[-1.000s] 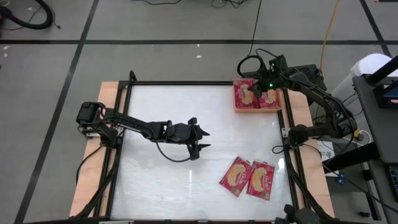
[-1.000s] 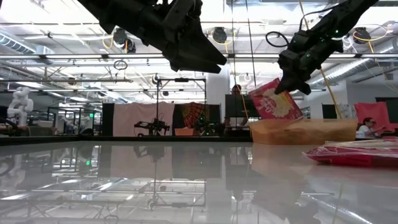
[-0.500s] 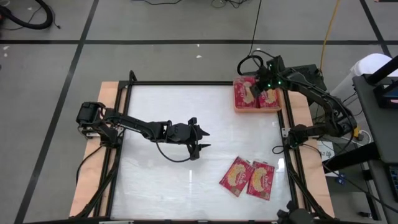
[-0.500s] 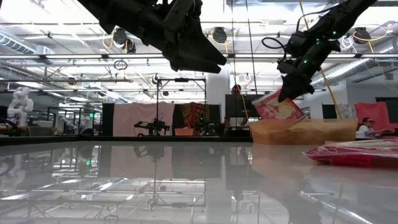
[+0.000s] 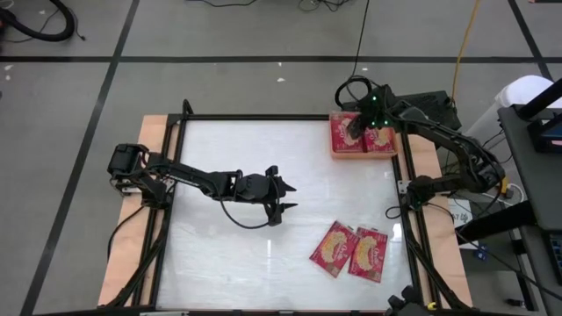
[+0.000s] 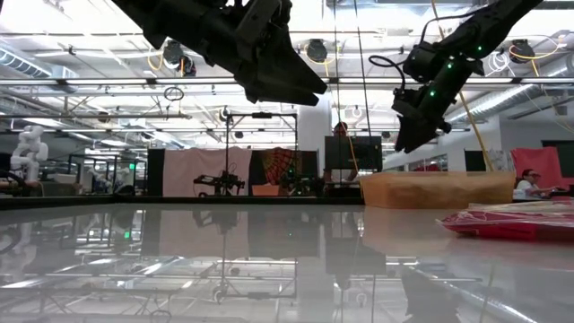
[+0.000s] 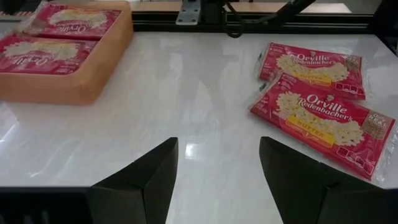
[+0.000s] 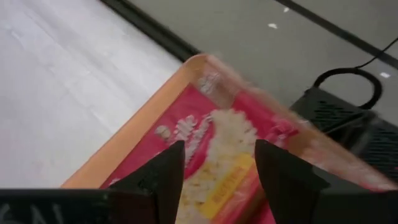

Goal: Sort popcorn bags into baskets
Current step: Put the red popcorn bag into the orange bin

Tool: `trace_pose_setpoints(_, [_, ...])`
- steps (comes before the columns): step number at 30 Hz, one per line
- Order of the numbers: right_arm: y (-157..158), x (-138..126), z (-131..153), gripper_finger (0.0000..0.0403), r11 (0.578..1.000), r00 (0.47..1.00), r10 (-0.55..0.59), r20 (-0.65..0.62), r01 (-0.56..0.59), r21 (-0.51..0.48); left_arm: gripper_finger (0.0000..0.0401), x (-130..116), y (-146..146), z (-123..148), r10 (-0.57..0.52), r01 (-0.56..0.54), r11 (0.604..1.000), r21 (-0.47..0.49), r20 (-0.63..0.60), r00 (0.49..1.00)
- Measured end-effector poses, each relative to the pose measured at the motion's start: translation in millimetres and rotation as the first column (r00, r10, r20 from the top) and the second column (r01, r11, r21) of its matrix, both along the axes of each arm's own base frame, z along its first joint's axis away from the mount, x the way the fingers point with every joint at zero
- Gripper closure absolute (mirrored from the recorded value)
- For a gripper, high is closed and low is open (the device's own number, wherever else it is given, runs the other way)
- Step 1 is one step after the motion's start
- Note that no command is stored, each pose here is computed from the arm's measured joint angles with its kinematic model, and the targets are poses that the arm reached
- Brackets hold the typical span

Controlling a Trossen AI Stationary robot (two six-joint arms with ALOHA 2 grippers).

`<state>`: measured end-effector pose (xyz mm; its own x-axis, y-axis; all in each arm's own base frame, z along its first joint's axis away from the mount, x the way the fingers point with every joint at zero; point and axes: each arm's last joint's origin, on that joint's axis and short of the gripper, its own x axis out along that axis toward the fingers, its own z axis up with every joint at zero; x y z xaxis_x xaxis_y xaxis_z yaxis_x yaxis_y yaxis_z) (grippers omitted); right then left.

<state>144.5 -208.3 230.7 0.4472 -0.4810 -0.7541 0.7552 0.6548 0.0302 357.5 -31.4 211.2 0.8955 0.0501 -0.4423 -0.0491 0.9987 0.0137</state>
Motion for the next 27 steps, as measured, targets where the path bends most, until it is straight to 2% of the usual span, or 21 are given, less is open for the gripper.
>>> trace_pose_setpoints(8, [28, 14, -29, 0.0233, 0.995, 0.998, 0.069, 0.003, -0.069, 0.071, 0.0171, 0, -1, 0, -0.002, 0.002, 1.000, -0.004, -0.001, 1.000])
trace_pose_setpoints(12, [50, 24, -36, 0.0238, 0.988, 0.989, 0.143, 0.040, -0.145, 0.051, 0.0171, 0, -6, -2, -0.013, 0.013, 1.000, -0.008, -0.002, 1.000])
trace_pose_setpoints(14, [64, 30, -35, 0.0239, 0.978, 0.976, 0.206, 0.076, -0.207, 0.005, 0.0171, 2, -10, -6, -0.024, 0.024, 1.000, -0.010, -0.004, 1.000])
trace_pose_setpoints(21, [121, 42, -32, 0.0239, 0.891, 0.867, 0.451, 0.210, -0.425, -0.161, 0.0171, 16, -37, -36, -0.128, 0.128, 0.992, -0.021, 0.025, 0.991])
trace_pose_setpoints(27, [163, 38, -39, 0.0239, 0.828, 0.779, 0.560, 0.284, -0.532, -0.174, 0.0171, 21, -69, -61, -0.202, 0.204, 0.978, -0.028, 0.076, 0.976])
